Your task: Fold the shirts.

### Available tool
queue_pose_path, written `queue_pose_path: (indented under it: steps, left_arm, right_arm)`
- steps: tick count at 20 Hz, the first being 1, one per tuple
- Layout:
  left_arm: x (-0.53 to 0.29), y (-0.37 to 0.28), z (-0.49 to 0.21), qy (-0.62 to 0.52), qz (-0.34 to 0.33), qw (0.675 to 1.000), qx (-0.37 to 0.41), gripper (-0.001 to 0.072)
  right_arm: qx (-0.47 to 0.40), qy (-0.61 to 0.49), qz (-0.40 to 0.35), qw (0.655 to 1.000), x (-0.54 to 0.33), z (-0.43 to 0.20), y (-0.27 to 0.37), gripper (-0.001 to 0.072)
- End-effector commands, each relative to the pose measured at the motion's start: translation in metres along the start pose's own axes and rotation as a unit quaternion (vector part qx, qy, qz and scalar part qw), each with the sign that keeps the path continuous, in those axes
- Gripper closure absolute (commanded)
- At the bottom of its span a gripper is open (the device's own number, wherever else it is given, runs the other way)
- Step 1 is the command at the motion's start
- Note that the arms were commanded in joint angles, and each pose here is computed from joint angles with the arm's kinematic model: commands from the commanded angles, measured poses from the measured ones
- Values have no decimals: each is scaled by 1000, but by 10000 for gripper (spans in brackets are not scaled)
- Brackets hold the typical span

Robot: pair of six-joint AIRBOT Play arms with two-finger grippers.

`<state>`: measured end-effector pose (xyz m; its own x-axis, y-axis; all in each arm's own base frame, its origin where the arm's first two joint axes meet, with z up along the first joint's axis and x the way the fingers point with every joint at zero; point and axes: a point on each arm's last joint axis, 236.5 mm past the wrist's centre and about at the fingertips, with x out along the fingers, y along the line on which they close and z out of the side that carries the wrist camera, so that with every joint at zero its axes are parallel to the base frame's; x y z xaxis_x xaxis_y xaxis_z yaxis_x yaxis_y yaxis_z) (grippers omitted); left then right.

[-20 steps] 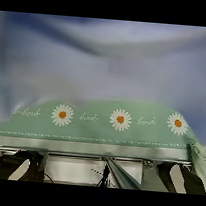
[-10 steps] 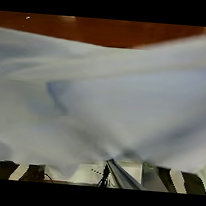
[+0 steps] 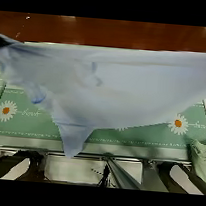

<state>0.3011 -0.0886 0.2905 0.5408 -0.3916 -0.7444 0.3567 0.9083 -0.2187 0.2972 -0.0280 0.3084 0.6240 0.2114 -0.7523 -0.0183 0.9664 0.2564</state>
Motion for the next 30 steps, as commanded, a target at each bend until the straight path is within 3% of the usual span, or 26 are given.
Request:
queue_pose_path:
  steps: [1, 8, 13, 17, 23, 27, 30]
  left_arm:
    - [76, 32, 23, 26, -19, 999, -30, 683]
    - [192, 77, 21, 90, -31, 993, -64, 683]
    - [244, 101, 72, -15, -4, 998, -61, 683]
    - [288, 121, 80, -39, 9, 996, -74, 683]
    - [368, 139, 6, 79, -5, 989, -123, 683]
    - [352, 143, -17, 137, -18, 982, -126, 683]
    - [318, 135, -36, 204, -41, 969, -132, 683]
  right_arm:
    - [-29, 107, -3, 994, 91, 2, -18, 674]
    - [-49, -24, -24, 998, 224, 96, -13, 673]
    - [-18, -68, -28, 997, 297, 122, -33, 673]
    - [5, -31, -28, 999, 361, 100, -52, 673]
    - [26, 30, -27, 999, 413, 60, -68, 673]
    - [9, 55, -40, 998, 394, 53, -72, 673]
    - [3, 132, -31, 991, 368, 21, -62, 673]
